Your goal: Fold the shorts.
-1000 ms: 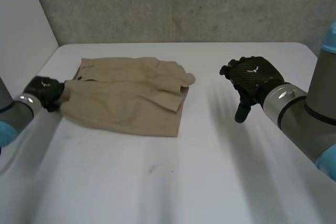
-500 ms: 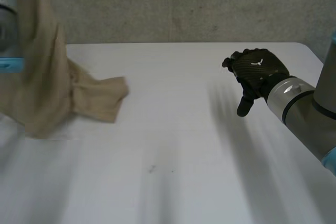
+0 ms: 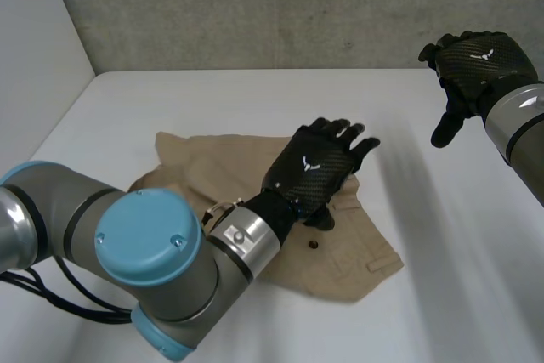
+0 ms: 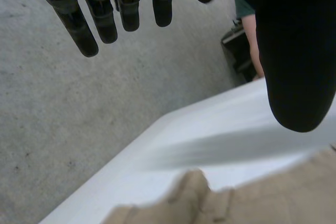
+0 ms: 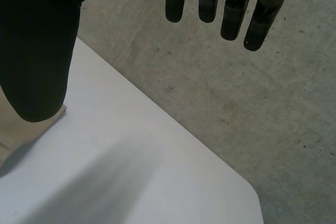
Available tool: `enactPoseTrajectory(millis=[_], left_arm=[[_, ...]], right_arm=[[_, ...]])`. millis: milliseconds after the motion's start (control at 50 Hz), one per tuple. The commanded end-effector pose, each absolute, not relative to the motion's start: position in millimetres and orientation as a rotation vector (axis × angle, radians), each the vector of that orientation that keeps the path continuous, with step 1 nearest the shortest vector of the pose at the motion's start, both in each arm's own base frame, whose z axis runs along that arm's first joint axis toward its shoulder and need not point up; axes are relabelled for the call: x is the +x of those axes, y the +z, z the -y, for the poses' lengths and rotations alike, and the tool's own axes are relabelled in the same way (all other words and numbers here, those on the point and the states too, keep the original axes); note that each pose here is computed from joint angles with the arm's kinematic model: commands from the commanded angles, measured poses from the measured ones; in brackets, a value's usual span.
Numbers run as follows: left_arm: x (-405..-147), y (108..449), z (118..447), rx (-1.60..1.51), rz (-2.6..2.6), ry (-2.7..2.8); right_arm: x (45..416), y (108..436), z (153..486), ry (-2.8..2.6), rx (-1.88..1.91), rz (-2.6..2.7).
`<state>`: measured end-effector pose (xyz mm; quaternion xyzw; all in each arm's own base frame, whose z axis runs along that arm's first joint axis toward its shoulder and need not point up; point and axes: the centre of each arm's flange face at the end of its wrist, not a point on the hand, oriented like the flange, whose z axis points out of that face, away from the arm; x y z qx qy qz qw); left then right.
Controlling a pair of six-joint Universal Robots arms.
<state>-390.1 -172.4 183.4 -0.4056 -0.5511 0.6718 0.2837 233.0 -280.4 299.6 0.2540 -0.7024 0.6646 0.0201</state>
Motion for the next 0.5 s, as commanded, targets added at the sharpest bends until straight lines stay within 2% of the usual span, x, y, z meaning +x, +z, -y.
enactPoseTrajectory(millis=[20, 100, 220, 380, 500], left_arm=[[-378.4, 205.6, 188.5, -1.091, 1.465, 1.924], [-352.2, 218.6, 214.0, -1.034, 1.556, 1.988], [-331.4, 224.6, 219.5, -1.021, 1.702, 1.959], [-294.1, 205.0, 228.7, -1.045, 2.06, 1.717], [-284.2, 197.2, 232.6, -1.08, 2.164, 1.632]], right_arm=[[234.4, 299.2, 279.9, 2.064, 0.815, 2.18], [237.1, 298.3, 277.9, 2.064, 0.866, 2.18], [242.4, 281.0, 262.6, 1.956, 1.054, 2.257], [243.2, 222.6, 226.2, 1.732, 1.297, 2.499], [242.1, 194.0, 213.8, 1.697, 1.386, 2.512]])
